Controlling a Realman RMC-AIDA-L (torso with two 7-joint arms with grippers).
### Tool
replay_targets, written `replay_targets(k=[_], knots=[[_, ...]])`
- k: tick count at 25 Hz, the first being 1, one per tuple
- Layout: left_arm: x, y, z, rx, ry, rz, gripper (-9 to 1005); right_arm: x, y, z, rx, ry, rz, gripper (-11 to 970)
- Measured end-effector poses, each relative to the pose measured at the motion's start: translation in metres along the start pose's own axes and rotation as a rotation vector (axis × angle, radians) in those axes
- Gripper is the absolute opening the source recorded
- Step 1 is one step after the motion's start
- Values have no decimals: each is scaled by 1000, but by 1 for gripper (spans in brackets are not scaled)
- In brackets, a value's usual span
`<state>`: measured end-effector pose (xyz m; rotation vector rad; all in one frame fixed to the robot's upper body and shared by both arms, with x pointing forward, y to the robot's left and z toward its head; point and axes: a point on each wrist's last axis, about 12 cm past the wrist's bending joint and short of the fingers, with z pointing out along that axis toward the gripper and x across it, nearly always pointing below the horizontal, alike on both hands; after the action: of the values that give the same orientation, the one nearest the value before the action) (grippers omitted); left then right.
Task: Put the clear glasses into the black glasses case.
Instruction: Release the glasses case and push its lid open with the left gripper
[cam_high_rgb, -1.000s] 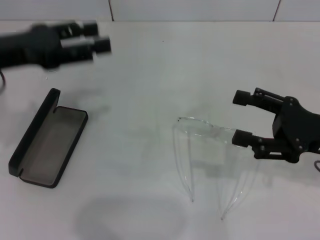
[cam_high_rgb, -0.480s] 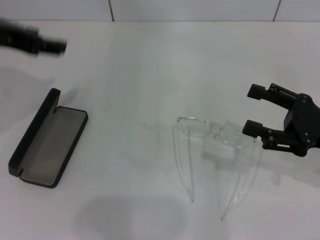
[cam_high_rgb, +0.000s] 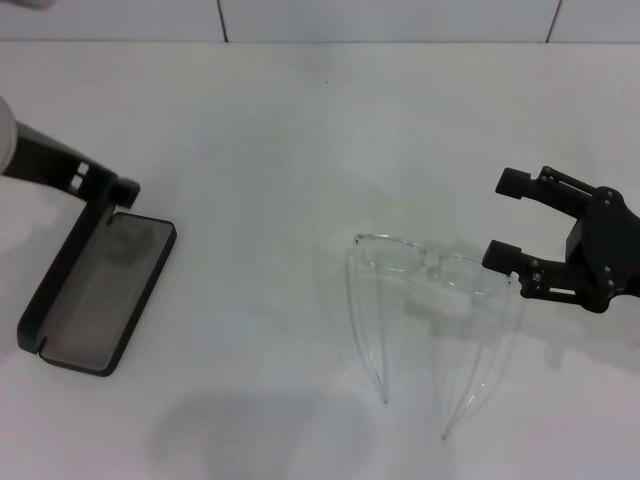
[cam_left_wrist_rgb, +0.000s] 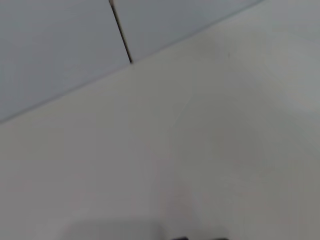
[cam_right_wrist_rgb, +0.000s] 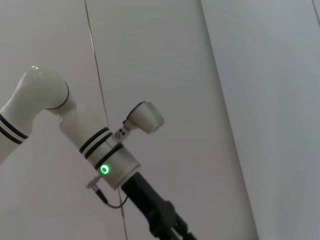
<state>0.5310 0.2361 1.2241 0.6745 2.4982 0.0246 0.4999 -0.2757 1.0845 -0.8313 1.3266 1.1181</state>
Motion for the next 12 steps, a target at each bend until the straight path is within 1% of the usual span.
replay_targets(k=[6, 9, 12], knots=[[9, 1, 16, 23, 73, -26, 705, 3, 0, -1, 21, 9, -13, 878], [11, 3, 26, 33, 103, -32, 704, 5, 0, 0, 30, 14, -13, 877], [11, 6, 32, 32, 112, -40, 703, 7, 1, -1, 33, 17, -16, 877]])
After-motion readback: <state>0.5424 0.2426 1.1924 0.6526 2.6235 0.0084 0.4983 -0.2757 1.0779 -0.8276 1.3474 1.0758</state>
